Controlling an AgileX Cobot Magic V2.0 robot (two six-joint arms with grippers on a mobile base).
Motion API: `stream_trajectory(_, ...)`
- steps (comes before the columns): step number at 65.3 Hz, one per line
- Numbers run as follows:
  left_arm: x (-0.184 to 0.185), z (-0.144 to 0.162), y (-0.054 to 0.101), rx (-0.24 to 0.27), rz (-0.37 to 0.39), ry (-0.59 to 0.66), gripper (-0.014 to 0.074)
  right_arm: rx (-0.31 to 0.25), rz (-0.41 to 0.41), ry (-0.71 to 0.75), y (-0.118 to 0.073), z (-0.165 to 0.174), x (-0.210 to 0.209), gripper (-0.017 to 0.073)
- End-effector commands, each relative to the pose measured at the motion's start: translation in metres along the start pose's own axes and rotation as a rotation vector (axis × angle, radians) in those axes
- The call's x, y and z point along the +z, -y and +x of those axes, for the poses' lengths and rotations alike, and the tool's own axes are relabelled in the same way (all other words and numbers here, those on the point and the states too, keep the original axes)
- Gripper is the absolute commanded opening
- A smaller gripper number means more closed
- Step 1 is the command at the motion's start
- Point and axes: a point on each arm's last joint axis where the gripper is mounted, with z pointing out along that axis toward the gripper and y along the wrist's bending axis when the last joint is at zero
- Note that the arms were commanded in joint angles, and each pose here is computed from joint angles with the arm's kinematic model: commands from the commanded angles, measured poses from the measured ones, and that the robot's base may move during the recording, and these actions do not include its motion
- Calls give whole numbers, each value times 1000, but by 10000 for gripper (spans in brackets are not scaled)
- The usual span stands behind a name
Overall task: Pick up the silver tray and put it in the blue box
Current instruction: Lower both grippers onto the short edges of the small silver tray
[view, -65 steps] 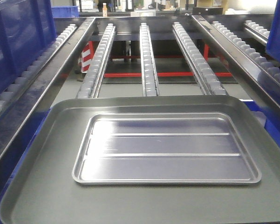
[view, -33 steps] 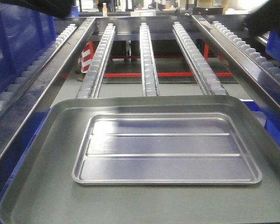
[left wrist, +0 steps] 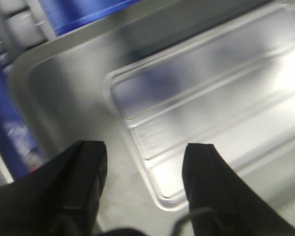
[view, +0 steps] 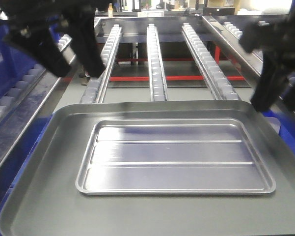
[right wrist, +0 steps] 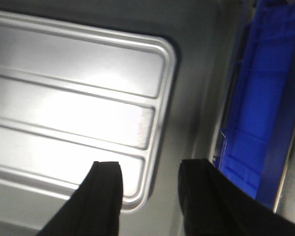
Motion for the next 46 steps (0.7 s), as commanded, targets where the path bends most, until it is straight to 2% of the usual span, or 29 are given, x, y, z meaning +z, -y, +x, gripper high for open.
stream_trajectory(1,-10,-13,7,-79,-8,71,263,18,-5,64,1,-15,-1,394)
stream_trajectory(5,-3,-14,10,-126,-19,71,263,19,-2,56,1,-16,5,394)
stream_trajectory(23,27,-11,19,-198,-137,25,263,22,3,40,-2,-29,22,394)
stream_trajectory(30,36,-10,19,-251,-151,17,263,22,3,39,-3,-35,26,394)
stream_trajectory(46,56,-7,19,-270,-166,-21,263,25,13,7,-3,-36,39,394)
